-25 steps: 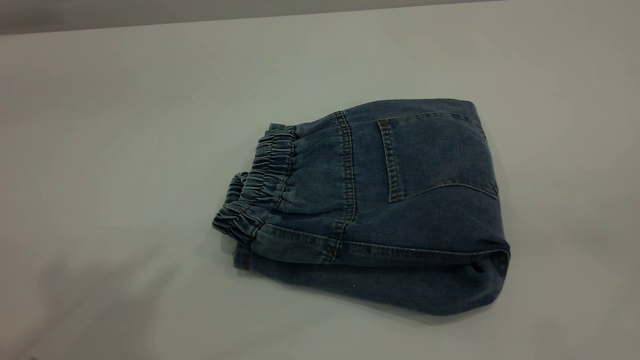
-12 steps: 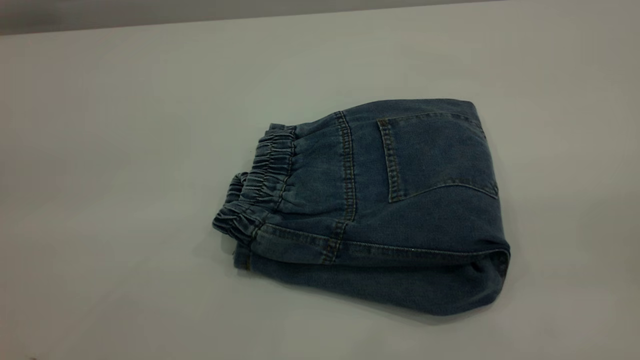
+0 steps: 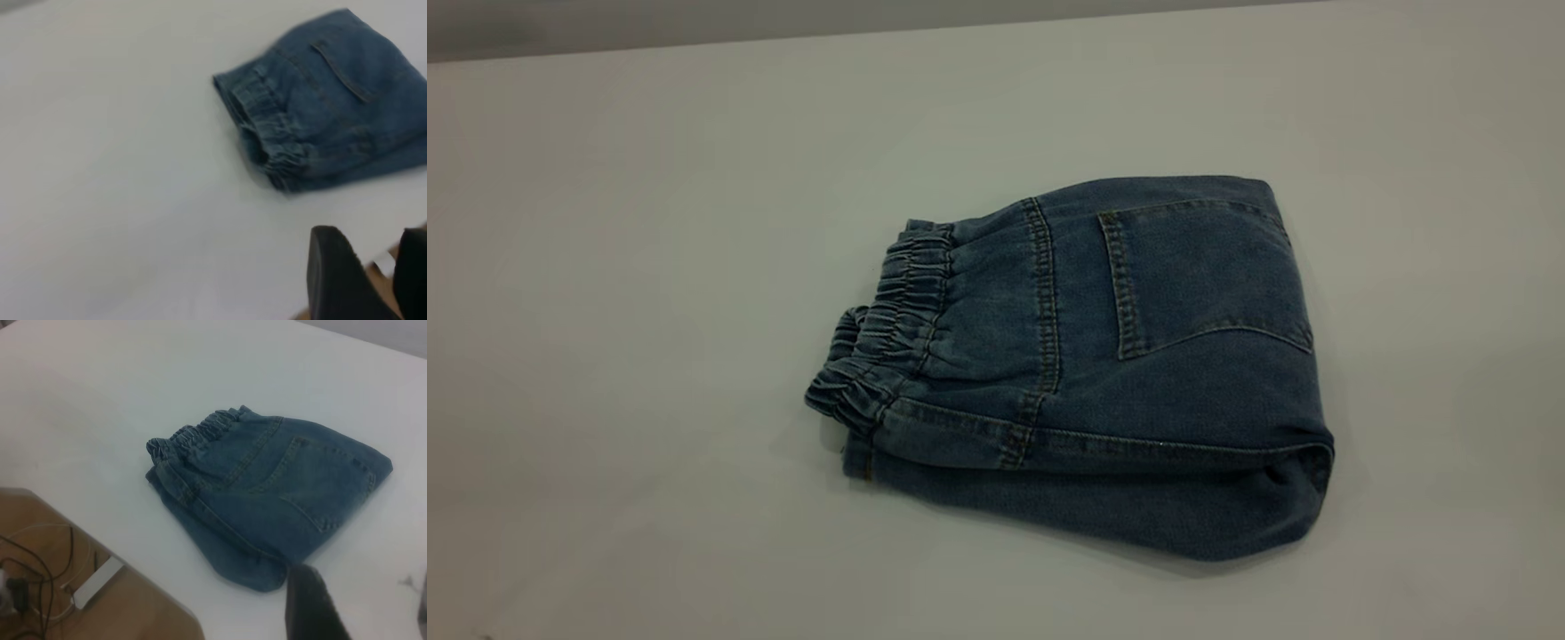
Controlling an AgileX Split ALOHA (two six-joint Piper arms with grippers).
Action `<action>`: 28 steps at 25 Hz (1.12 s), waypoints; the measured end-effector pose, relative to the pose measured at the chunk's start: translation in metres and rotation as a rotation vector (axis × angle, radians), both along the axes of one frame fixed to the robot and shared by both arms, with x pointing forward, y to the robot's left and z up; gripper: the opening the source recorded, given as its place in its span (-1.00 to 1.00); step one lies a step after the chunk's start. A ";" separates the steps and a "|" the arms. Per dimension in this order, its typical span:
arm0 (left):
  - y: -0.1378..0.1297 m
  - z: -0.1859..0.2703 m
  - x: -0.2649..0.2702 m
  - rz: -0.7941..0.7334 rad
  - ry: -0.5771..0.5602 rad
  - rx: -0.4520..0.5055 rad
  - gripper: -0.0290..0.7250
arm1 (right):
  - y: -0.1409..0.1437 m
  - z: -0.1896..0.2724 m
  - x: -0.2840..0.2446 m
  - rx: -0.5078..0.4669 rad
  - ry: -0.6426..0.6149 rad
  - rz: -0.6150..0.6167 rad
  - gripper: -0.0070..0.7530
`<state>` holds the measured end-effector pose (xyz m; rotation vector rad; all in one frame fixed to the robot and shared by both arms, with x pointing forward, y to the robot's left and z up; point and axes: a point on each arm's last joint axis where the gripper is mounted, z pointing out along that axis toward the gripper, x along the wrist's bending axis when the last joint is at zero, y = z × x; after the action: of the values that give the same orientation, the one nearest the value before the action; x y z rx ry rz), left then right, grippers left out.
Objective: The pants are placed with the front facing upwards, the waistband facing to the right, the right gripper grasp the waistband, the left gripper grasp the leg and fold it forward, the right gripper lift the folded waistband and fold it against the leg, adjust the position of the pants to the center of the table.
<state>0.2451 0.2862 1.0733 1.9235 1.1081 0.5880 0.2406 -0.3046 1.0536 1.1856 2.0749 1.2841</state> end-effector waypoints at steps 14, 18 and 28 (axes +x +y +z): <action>0.009 -0.021 -0.015 0.023 -0.109 -0.011 -0.28 | 0.000 0.000 0.000 -0.001 0.001 -0.092 -0.21; 0.009 -0.021 -0.015 0.023 -0.109 -0.011 -0.28 | 0.000 0.000 -0.001 -0.001 0.001 -0.297 -0.21; 0.009 -0.021 -0.015 0.058 -0.110 -0.009 -0.28 | 0.000 0.001 -0.009 0.011 -0.028 -0.649 -0.21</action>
<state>0.2300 0.2953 1.0523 1.8343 1.0971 0.7105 0.2319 -0.3051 1.0549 1.6461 1.4625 0.9820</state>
